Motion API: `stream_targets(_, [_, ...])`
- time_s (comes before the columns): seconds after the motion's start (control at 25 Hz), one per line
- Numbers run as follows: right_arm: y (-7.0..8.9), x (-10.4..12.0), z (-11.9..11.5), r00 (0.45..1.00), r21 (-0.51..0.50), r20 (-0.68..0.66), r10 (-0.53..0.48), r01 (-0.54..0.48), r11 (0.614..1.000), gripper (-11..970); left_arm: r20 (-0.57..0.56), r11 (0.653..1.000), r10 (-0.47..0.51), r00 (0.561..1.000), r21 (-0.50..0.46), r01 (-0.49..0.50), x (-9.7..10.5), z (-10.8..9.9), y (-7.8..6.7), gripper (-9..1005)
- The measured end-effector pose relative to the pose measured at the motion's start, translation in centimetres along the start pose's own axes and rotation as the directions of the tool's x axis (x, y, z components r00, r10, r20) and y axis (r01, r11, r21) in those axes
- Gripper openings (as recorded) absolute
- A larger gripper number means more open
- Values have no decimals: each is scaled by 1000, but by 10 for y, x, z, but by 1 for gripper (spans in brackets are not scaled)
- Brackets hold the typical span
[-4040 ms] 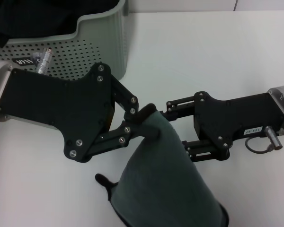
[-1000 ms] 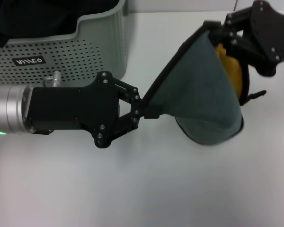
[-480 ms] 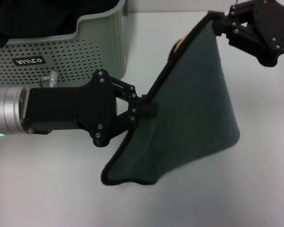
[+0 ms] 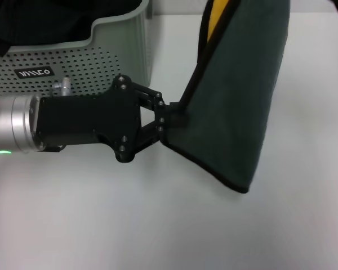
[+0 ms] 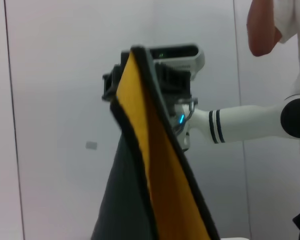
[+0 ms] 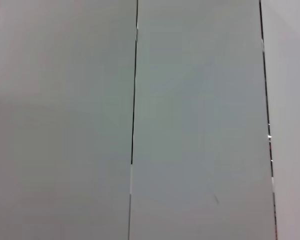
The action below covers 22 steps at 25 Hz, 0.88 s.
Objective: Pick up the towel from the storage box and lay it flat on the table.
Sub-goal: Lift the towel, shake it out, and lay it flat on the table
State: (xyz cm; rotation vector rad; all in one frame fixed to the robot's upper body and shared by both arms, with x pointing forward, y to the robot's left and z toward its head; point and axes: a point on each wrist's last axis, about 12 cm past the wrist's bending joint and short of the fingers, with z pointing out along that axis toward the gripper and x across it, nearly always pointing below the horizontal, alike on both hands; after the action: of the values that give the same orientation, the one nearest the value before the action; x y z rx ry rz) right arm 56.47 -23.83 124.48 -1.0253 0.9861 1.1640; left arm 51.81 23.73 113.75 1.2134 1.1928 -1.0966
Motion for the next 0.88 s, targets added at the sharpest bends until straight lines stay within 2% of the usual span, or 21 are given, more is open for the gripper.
stream_targets(0.32, [-8,-17,16,1000,-49,-17,1,-2,999,12,-22,998,-33,999,-48,32,3,4,8,48])
stream_targets(0.88, [-12,-26,22,1000,-57,-15,-15,14,998,13,-35,994,-100,994,-56,98,11,5,6,82])
